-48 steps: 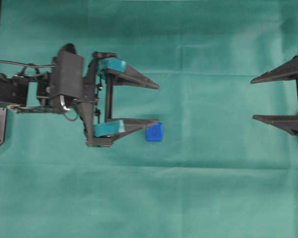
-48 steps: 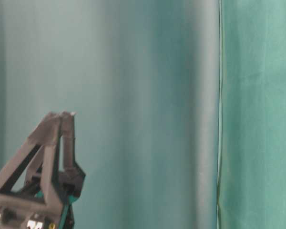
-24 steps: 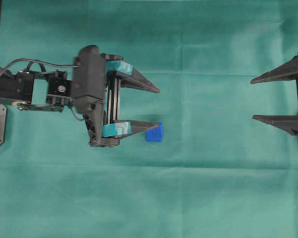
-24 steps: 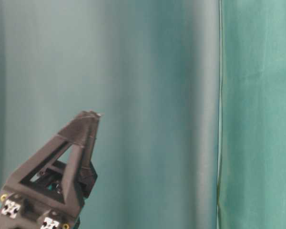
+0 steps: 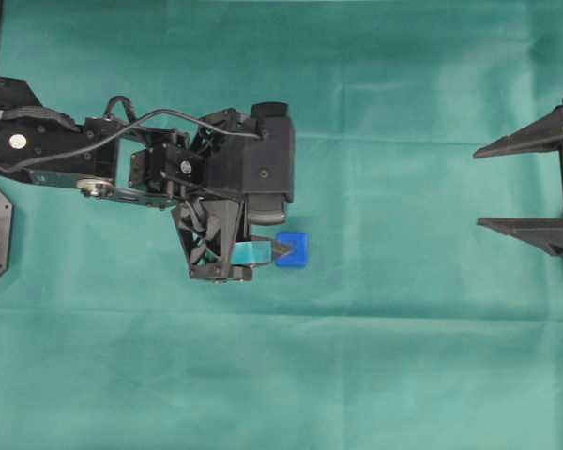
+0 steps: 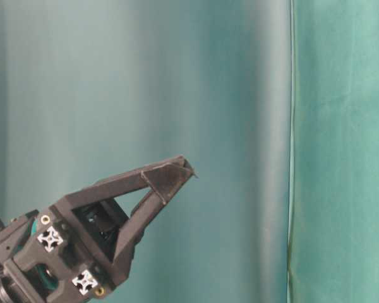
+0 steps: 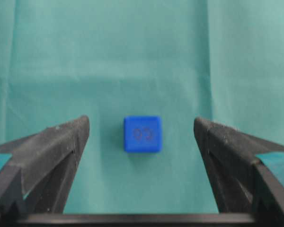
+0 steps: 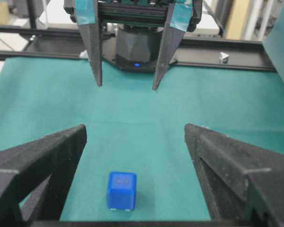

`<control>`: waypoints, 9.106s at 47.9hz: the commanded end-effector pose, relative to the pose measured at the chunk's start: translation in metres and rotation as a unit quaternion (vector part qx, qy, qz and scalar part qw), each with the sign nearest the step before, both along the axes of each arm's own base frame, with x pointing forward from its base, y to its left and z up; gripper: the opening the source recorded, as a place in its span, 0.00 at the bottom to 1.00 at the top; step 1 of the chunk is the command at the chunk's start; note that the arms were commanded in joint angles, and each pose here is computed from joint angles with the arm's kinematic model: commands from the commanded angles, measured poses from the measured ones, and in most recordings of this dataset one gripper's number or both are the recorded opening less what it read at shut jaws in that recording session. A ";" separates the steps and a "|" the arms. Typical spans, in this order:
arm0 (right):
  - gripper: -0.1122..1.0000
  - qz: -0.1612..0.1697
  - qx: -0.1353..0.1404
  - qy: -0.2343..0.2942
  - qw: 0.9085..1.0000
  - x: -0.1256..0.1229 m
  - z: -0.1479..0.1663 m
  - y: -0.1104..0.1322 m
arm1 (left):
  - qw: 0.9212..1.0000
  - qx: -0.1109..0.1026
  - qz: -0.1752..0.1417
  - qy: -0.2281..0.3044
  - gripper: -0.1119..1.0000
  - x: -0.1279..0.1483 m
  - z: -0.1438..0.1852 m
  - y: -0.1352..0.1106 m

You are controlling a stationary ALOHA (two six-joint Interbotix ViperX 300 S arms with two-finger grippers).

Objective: Handover the blue block to the right arm after grasping it with the left arm, then place it in the designated position.
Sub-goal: 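Lower the open left gripper around the blue cube, then close the left gripper on the blue cube, then lift the cube with the left gripper and rotate it toward the right arm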

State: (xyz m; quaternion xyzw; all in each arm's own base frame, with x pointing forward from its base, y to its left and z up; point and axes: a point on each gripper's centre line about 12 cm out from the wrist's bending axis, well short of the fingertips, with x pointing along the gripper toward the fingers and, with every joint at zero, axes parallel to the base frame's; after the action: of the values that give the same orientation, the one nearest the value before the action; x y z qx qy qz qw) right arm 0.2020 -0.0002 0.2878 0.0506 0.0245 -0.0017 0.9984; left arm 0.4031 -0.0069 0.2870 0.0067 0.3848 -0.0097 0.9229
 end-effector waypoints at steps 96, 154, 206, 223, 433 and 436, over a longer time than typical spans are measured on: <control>0.94 -0.001 -0.002 0.000 1.000 0.002 0.007 0.000 | 1.000 -0.003 0.002 -0.006 1.00 0.008 -0.017 -0.001; 0.94 0.000 -0.004 0.021 1.000 0.007 -0.003 0.000 | 0.999 -0.002 0.008 0.036 1.00 0.029 -0.147 0.004; 0.94 0.000 -0.004 0.022 1.000 0.007 -0.003 0.000 | 0.998 0.001 0.004 0.055 0.52 0.030 -0.176 0.003; 0.94 0.000 -0.004 0.022 1.000 0.007 -0.003 0.000 | 0.999 -0.002 0.006 0.049 0.52 0.026 -0.150 0.002; 0.94 0.008 -0.051 0.011 0.999 0.009 0.006 0.001 | 0.954 -0.028 0.016 -0.299 0.52 -0.071 0.044 0.003; 0.94 0.008 -0.051 0.011 0.999 0.009 0.006 0.001 | 0.954 -0.028 0.016 -0.299 0.52 -0.071 0.044 0.003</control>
State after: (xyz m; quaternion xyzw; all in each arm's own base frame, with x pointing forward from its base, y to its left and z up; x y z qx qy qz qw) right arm 0.2083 0.0010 0.2829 0.0006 0.0493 0.0046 0.9988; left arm 0.3330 -0.0030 0.3208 -0.0224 0.1072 -0.0020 0.9940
